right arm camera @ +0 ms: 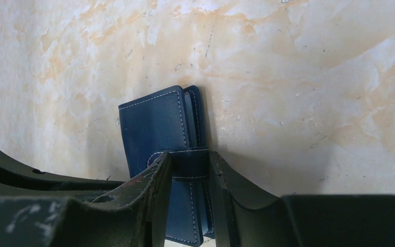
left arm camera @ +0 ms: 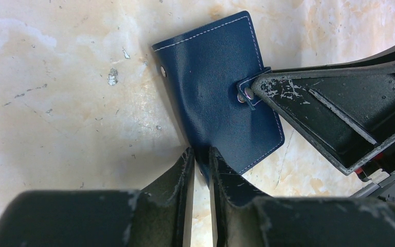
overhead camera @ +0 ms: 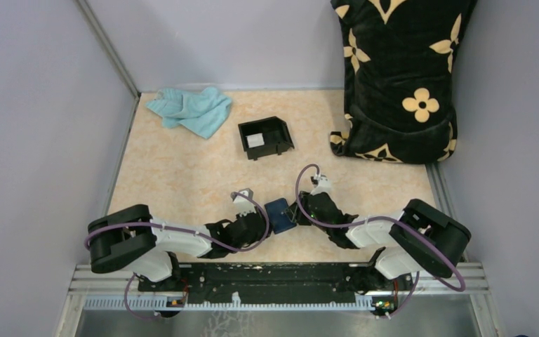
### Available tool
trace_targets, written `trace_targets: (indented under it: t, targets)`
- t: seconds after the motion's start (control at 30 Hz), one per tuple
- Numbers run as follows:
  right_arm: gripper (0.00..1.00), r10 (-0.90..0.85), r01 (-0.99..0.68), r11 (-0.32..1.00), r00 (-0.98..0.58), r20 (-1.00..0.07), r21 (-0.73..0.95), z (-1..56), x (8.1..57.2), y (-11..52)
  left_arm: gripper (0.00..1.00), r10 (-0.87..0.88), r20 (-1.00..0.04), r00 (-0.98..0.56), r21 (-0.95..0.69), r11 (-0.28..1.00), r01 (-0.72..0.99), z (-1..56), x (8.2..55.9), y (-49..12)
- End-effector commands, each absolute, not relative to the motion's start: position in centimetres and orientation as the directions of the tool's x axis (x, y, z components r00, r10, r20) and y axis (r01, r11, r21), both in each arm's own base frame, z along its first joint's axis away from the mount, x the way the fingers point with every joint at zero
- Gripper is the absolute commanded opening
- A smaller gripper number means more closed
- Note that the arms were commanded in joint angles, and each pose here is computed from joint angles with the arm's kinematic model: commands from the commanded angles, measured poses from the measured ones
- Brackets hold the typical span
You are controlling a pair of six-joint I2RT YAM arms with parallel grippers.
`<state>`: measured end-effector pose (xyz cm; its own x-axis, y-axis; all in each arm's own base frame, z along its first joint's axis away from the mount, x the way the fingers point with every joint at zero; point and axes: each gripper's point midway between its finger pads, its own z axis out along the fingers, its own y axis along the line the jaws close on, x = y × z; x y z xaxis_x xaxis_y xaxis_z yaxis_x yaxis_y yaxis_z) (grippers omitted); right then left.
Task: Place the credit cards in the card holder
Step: Close the card holder at the center of the board.
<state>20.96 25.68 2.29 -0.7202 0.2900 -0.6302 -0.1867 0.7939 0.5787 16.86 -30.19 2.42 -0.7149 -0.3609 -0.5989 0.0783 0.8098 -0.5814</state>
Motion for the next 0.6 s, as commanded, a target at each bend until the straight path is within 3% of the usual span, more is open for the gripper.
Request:
trace_targets:
  t: [0.0,0.57]
  targets:
    - [0.33,0.073,-0.195,0.865,-0.863,-0.5,0.462,-3.2,15.2,23.4,0.24,-0.357,-0.62,-0.699,-0.558,0.827,0.072,2.6,17.7,-30.0]
    - [0.32,0.078,-0.189,0.867,-0.862,-0.5,0.46,-3.4,15.3,23.4,0.36,-0.367,-0.616,-0.697,-0.575,0.814,0.08,5.1,17.7,-30.2]
